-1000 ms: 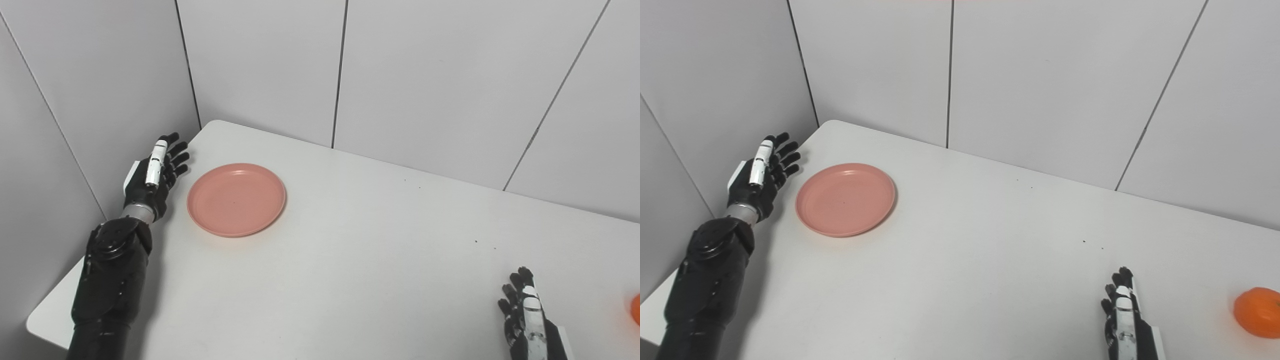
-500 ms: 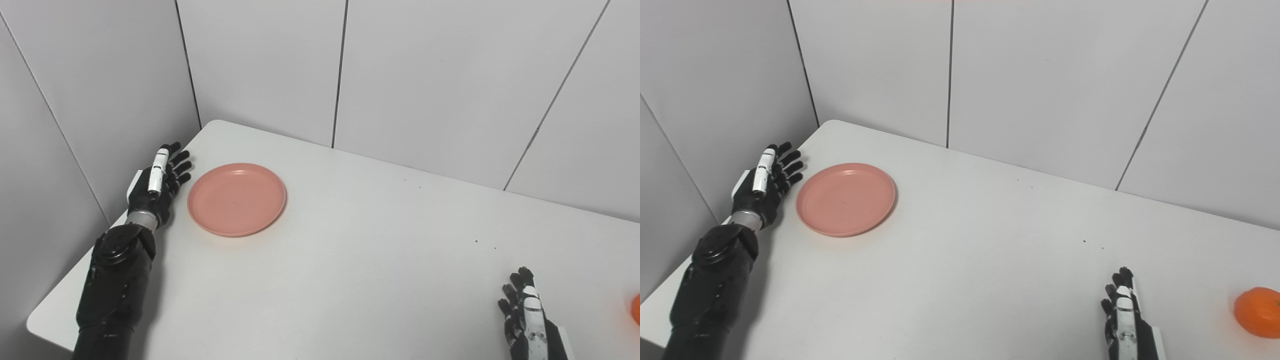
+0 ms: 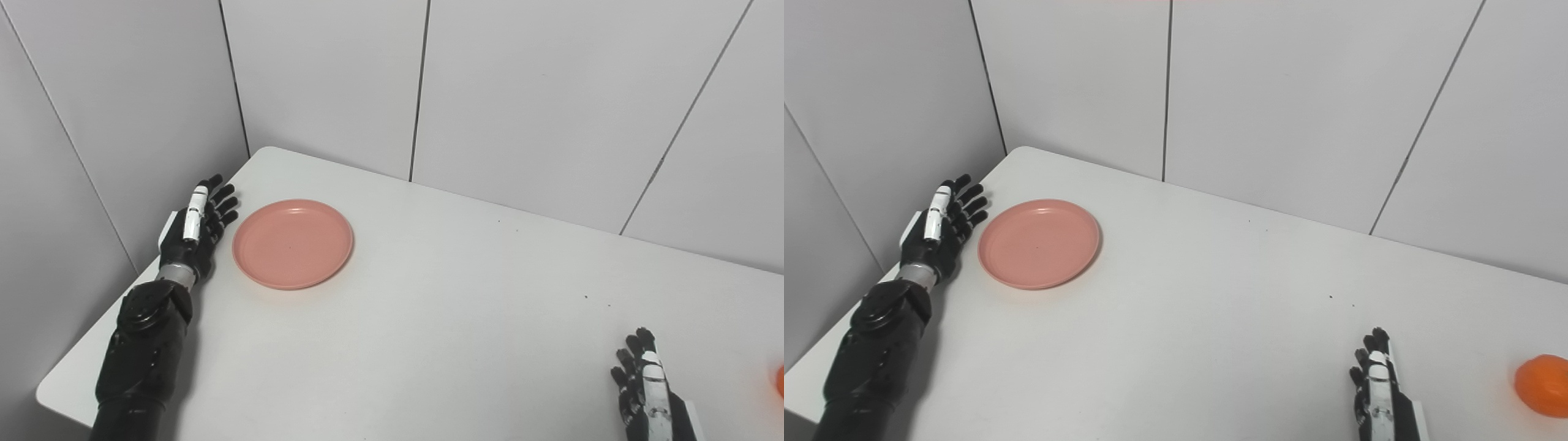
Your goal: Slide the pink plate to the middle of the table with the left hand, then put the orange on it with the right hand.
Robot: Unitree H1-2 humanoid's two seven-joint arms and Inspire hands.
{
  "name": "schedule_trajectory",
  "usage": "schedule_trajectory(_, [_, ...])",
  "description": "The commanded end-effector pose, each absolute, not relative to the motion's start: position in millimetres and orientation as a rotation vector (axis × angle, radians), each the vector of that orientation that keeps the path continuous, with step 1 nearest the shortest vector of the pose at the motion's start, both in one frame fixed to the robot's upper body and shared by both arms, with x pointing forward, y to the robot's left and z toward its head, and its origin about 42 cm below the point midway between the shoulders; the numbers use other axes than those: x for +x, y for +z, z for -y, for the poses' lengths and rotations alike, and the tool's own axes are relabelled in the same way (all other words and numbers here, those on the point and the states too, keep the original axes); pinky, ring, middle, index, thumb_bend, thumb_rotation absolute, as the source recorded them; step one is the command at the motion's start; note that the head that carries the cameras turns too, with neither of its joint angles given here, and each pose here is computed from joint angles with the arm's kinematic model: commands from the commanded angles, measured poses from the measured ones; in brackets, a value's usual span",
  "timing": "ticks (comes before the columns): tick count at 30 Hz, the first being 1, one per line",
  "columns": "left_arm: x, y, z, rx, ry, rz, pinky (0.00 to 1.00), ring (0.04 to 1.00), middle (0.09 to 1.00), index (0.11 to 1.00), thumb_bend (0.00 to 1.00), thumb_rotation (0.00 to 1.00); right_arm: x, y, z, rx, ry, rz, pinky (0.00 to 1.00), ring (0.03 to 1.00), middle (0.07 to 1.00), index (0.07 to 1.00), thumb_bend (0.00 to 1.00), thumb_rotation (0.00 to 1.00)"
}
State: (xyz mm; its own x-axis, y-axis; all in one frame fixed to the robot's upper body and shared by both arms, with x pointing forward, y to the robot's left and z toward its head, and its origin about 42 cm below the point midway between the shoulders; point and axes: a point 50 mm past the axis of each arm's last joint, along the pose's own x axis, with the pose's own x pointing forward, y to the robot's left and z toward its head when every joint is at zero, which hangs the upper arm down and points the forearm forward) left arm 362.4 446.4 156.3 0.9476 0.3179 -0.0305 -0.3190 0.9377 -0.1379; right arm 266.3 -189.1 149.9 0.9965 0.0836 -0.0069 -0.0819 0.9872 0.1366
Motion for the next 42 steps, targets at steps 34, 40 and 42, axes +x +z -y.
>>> schedule_trajectory(34, [371.7, 139.4, -403.3, -0.14, 0.222, -0.069, 0.87, 0.873, 0.873, 0.848, 0.35, 1.0, 269.6, 166.7, 186.2, 0.137, 0.093, 0.055, 1.0, 1.0, 1.0, 1.0, 0.1, 1.0])
schedule_trajectory(40, [371.3, 138.7, -393.7, -0.129, 0.173, -0.074, 0.88, 0.887, 0.895, 0.881, 0.34, 1.0, 269.8, 166.1, 186.4, 0.134, 0.097, 0.058, 1.0, 1.0, 1.0, 1.0, 0.11, 1.0])
schedule_trajectory(42, [372.2, 138.7, -390.0, -0.134, 0.18, -0.078, 0.87, 0.878, 0.887, 0.876, 0.33, 1.0, 269.1, 166.3, 186.2, 0.134, 0.092, 0.058, 1.0, 1.0, 1.0, 1.0, 0.11, 1.0])
